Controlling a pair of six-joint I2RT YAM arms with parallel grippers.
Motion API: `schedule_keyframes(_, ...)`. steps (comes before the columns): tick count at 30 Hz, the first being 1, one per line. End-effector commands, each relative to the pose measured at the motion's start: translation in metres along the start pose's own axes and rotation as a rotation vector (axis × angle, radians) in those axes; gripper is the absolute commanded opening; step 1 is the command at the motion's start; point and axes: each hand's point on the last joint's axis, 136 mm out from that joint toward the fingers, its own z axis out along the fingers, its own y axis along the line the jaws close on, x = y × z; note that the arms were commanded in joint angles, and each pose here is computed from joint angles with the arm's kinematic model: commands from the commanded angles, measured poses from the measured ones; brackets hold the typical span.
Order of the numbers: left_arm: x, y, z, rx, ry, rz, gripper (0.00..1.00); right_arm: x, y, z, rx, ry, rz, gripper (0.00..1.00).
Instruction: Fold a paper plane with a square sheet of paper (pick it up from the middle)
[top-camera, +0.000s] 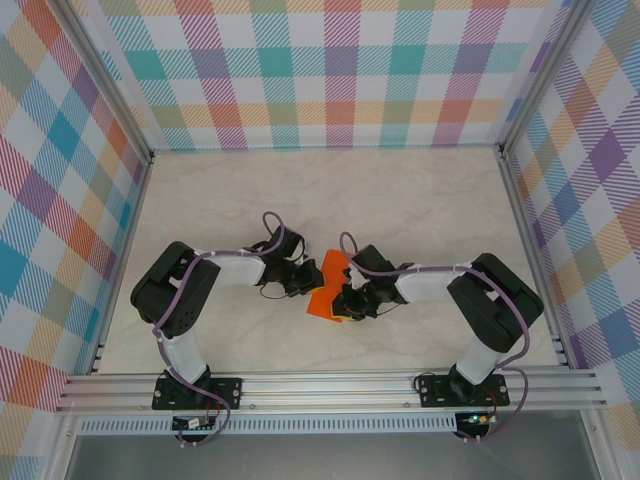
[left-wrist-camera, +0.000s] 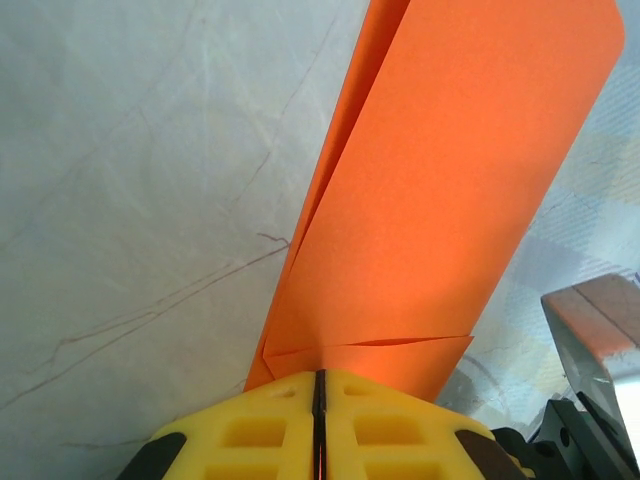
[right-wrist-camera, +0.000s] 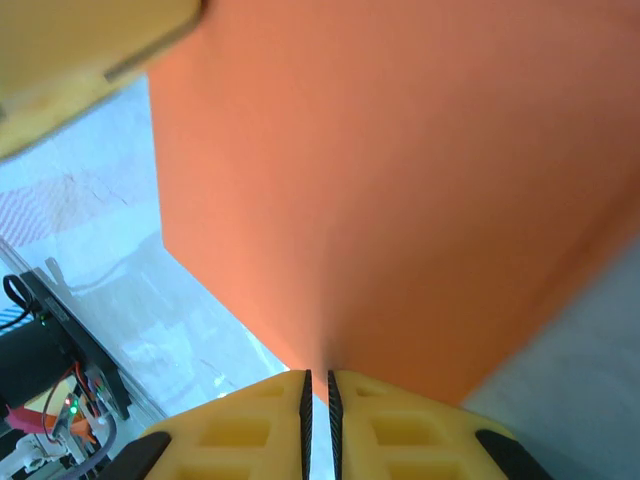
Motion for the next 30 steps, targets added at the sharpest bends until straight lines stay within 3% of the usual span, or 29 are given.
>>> schedule_keyframes(1, 0.013, 0.046, 0.011, -0.166, 0.023, -0.07, 0.09, 0.026, -0.019, -0.003, 0.037, 0.06, 0.046, 0.16)
schedule_keyframes(8, 0.012, 0.038, 0.01, -0.133, 0.023, -0.063, 0.1, 0.017, -0.012, -0.022, 0.066, -0.011, 0.001, 0.2)
schedule_keyframes(14, 0.007, 0.021, 0.003, -0.091, 0.006, -0.055, 0.1, -0.035, -0.004, -0.045, 0.064, -0.166, 0.076, 0.38)
schedule_keyframes(18, 0.004, 0.016, 0.002, -0.083, 0.001, -0.053, 0.11, -0.055, -0.005, -0.044, 0.072, -0.192, 0.116, 0.44)
schedule_keyframes(30, 0.003, 0.013, 0.002, -0.079, 0.006, -0.048, 0.11, -0.072, -0.015, -0.031, 0.047, -0.198, 0.183, 0.45)
